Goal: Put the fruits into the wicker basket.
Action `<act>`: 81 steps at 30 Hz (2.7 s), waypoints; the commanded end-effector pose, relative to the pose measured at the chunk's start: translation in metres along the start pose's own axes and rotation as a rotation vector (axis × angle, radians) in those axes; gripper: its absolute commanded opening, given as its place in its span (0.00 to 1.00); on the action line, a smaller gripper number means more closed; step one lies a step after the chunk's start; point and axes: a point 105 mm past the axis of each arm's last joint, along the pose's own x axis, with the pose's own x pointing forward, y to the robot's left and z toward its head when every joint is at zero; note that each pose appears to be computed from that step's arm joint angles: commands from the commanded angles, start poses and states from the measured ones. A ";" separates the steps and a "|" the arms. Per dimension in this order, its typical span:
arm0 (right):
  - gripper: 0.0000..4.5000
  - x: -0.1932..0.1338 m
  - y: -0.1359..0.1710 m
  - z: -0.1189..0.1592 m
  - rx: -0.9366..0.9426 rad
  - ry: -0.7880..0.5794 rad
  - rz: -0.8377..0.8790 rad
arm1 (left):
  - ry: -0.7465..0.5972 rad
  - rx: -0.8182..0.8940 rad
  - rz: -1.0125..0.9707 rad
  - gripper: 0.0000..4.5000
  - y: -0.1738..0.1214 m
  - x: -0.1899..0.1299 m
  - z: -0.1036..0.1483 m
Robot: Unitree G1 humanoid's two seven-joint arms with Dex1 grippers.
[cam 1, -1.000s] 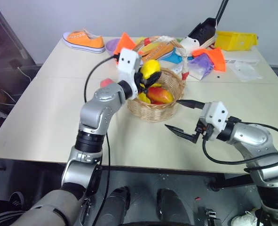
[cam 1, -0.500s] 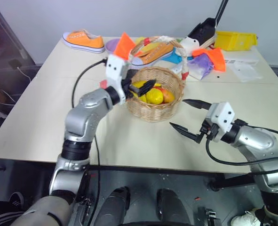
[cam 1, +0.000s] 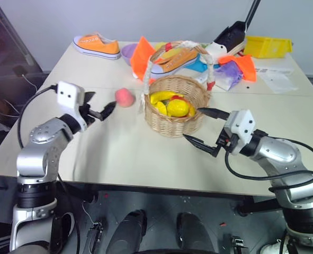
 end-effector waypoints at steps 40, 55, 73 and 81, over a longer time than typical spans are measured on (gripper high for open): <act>1.00 0.006 0.006 0.016 -0.035 -0.045 -0.012 | 0.174 0.004 0.029 0.99 -0.017 0.136 -0.024; 1.00 0.005 0.007 0.015 -0.037 -0.042 -0.010 | 0.144 -0.003 0.087 0.67 -0.001 0.129 -0.024; 1.00 -0.004 -0.016 0.007 -0.008 -0.076 -0.110 | -0.161 -0.059 -0.353 0.67 -0.066 0.000 0.053; 1.00 -0.001 -0.028 0.015 -0.003 -0.121 -0.185 | -0.225 -0.194 -0.479 0.67 -0.138 0.031 0.078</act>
